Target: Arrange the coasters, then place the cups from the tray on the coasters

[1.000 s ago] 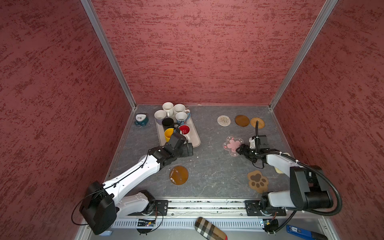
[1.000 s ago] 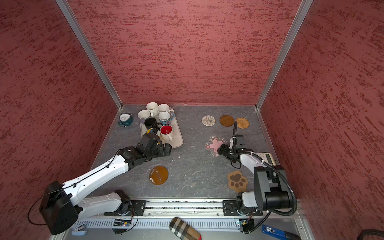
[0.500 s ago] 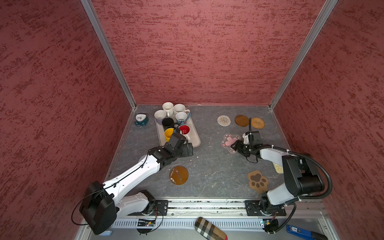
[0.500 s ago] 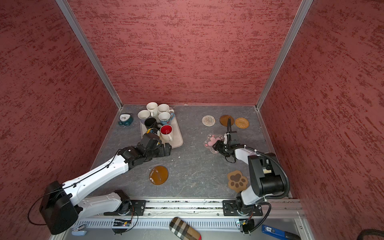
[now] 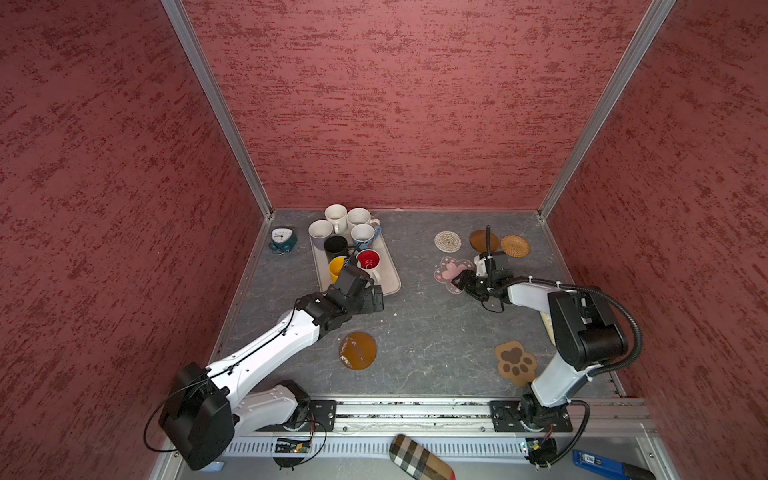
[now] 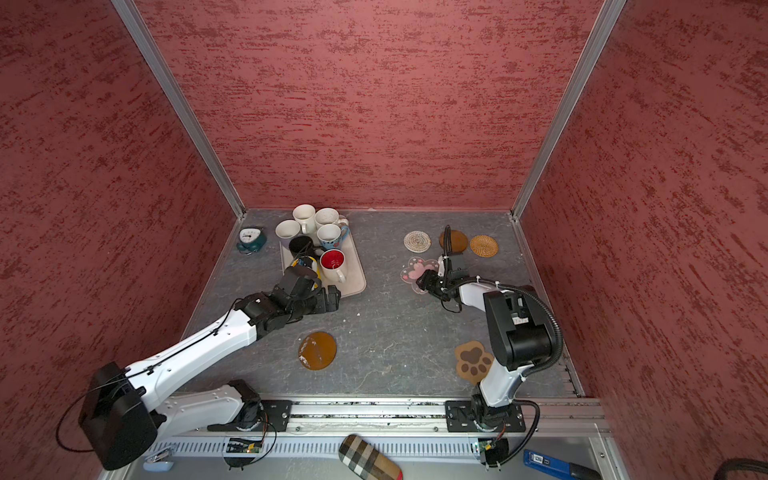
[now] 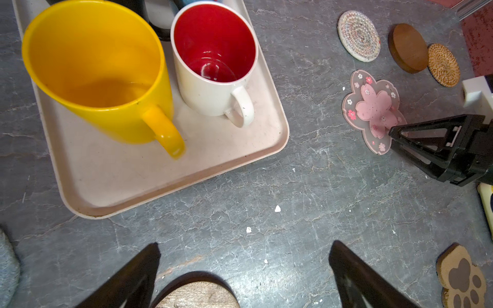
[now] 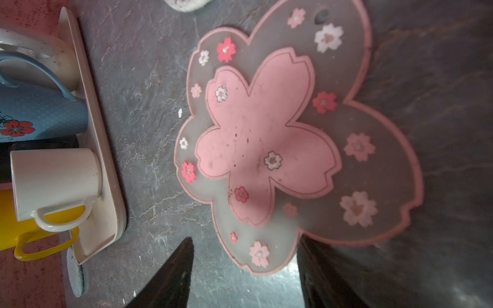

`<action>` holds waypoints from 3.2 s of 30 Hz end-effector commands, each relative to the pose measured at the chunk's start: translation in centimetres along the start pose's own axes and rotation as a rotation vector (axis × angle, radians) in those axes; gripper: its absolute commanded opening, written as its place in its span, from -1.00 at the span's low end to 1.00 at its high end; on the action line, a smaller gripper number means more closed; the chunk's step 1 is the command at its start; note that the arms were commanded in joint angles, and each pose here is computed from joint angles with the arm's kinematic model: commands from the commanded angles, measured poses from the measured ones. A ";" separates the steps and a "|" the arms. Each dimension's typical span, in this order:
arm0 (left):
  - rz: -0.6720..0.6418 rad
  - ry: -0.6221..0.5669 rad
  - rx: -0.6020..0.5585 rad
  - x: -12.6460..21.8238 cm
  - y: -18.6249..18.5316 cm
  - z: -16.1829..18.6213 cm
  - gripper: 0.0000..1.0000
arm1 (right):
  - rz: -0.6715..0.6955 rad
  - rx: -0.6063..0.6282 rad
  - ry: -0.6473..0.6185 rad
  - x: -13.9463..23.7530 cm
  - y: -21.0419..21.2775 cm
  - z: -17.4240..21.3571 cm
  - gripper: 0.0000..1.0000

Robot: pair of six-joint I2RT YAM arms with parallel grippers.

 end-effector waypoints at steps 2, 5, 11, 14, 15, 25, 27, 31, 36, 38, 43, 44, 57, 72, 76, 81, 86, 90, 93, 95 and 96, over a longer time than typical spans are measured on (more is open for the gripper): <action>0.000 -0.013 0.006 0.0 0.3 -0.1 0.99 | 0.052 -0.024 0.089 -1.3 -0.8 1.9 0.27; -0.003 -0.012 0.007 0.2 0.4 -0.1 0.99 | 0.045 -0.014 0.085 -1.0 -0.3 1.8 0.30; 0.004 -0.032 0.009 1.2 0.4 -0.4 0.99 | 0.037 0.048 0.035 2.0 1.6 0.5 0.52; 0.004 -0.033 0.007 1.3 0.3 -0.6 0.99 | 0.043 0.084 0.011 3.4 2.2 -0.2 0.65; 0.004 -0.030 0.007 1.2 0.3 -0.6 0.99 | 0.046 0.096 0.003 3.8 2.2 -0.6 0.68; 0.000 -0.017 0.003 1.1 0.0 -0.7 0.99 | 0.092 0.145 -0.032 3.2 0.8 -6.6 0.87; 0.005 -0.019 0.002 1.1 -0.1 -0.8 0.99 | 0.096 0.148 -0.034 2.6 0.7 -7.7 0.86; 0.017 -0.020 0.003 0.9 -0.3 -0.8 0.99 | 0.092 0.144 -0.029 1.0 0.6 -9.4 0.52; 0.008 -0.028 -0.007 1.1 -0.3 -1.2 0.99 | 0.116 0.136 -0.023 -0.9 0.1 -11.2 0.44; 0.010 -0.031 -0.010 1.2 -0.4 -1.3 0.99 | 0.121 0.137 -0.025 -1.5 0.0 -11.8 0.44; 0.003 -0.027 -0.016 1.0 -0.3 -1.3 0.99 | 0.122 0.139 -0.027 -2.8 -0.3 -13.0 0.44; 0.002 -0.029 -0.016 1.1 -0.3 -1.3 0.99 | 0.124 0.139 -0.027 -3.0 -0.3 -13.1 0.45; -0.001 -0.025 -0.008 1.1 -0.2 -1.2 0.99 | 0.118 0.129 -0.008 -4.7 -1.3 -13.5 0.46; 0.006 -0.027 0.003 2.2 -0.1 -0.7 0.99 | 0.077 0.101 0.002 -4.4 -1.6 -10.8 0.46; 0.009 -0.030 0.004 2.4 -0.1 -0.5 0.99 | 0.065 0.093 0.009 -4.2 -1.7 -9.8 0.46; 0.008 -0.030 0.003 2.7 0.0 -0.3 0.99 | 0.064 0.094 0.008 -3.7 -1.5 -8.8 0.46; 0.013 -0.033 0.001 2.9 -0.1 -0.1 1.00 | 0.049 0.097 0.018 -3.6 -1.1 -7.7 0.46; 0.015 -0.034 -0.001 3.1 -0.1 0.0 0.99 | 0.042 0.099 0.023 -3.5 -0.7 -7.0 0.46; 0.016 -0.034 -0.003 3.3 -0.1 0.1 0.99 | 0.059 0.098 0.018 -3.1 -0.6 -6.9 0.46; 0.015 -0.030 -0.005 3.3 -0.1 0.2 0.99 | 0.089 0.105 0.002 -2.5 -0.7 -7.3 0.49; 0.015 -0.029 -0.006 3.4 -0.1 0.3 0.99 | 0.104 0.112 -0.010 -2.0 -0.5 -7.6 0.53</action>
Point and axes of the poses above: each gripper's point midway between its finger pads, its own x axis back along the fingers, its own y axis along the line the jaws close on, z = x × y, the point moved 5 cm from there along x, back along the fingers, and after that the axes turned 4 degrees about x, right-handed, at the moved point
